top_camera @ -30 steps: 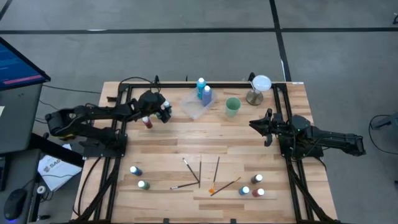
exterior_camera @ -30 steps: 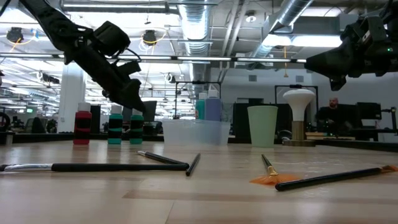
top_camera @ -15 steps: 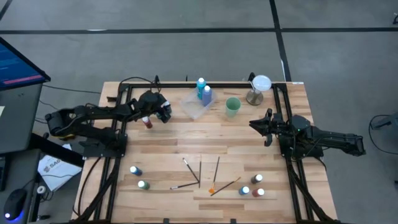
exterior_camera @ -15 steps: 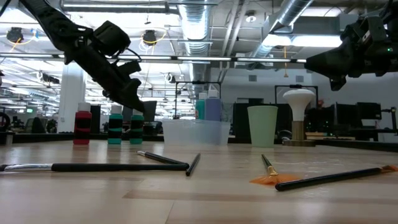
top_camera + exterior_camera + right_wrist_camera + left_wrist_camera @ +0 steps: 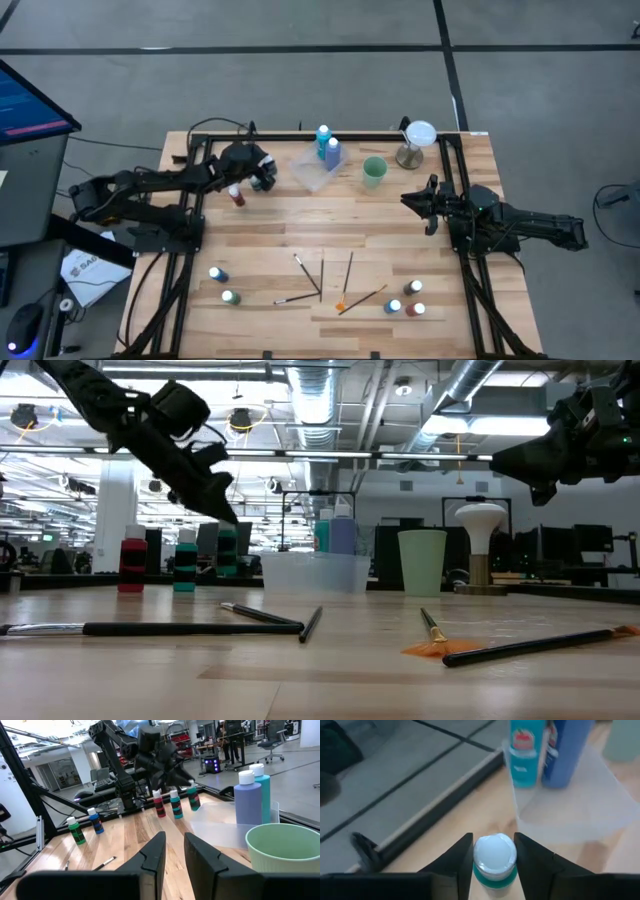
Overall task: Pick & Place Paint Supplies
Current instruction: Put the top small green paint bottle into the transparent bin
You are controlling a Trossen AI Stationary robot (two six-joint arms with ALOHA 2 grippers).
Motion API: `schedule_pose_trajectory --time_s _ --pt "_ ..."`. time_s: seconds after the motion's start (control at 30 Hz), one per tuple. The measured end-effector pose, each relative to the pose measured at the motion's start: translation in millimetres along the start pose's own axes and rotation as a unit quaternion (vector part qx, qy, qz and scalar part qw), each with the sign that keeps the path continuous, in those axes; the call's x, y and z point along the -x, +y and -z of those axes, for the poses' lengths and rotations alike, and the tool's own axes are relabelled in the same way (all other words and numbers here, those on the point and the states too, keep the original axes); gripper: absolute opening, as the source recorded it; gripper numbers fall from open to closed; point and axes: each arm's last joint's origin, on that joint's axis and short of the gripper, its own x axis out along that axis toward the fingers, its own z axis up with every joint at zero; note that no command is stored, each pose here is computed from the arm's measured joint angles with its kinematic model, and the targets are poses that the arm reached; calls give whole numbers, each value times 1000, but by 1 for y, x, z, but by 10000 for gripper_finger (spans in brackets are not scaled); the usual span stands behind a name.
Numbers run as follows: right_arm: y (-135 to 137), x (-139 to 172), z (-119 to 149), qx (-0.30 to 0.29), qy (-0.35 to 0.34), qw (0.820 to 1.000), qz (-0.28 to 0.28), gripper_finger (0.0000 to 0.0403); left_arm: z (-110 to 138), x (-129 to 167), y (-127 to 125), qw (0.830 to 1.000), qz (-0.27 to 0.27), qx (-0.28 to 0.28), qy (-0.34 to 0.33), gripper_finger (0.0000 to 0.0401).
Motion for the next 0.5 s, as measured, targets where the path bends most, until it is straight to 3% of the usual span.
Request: schedule_pose_trajectory --time_s 0.37,0.5 --pt "0 0 0 0 0 1000 0 66 -82 16 5 991 11 49 -122 123" --pt "0 0 0 0 0 1000 0 66 -98 5 -6 991 34 42 -119 124"
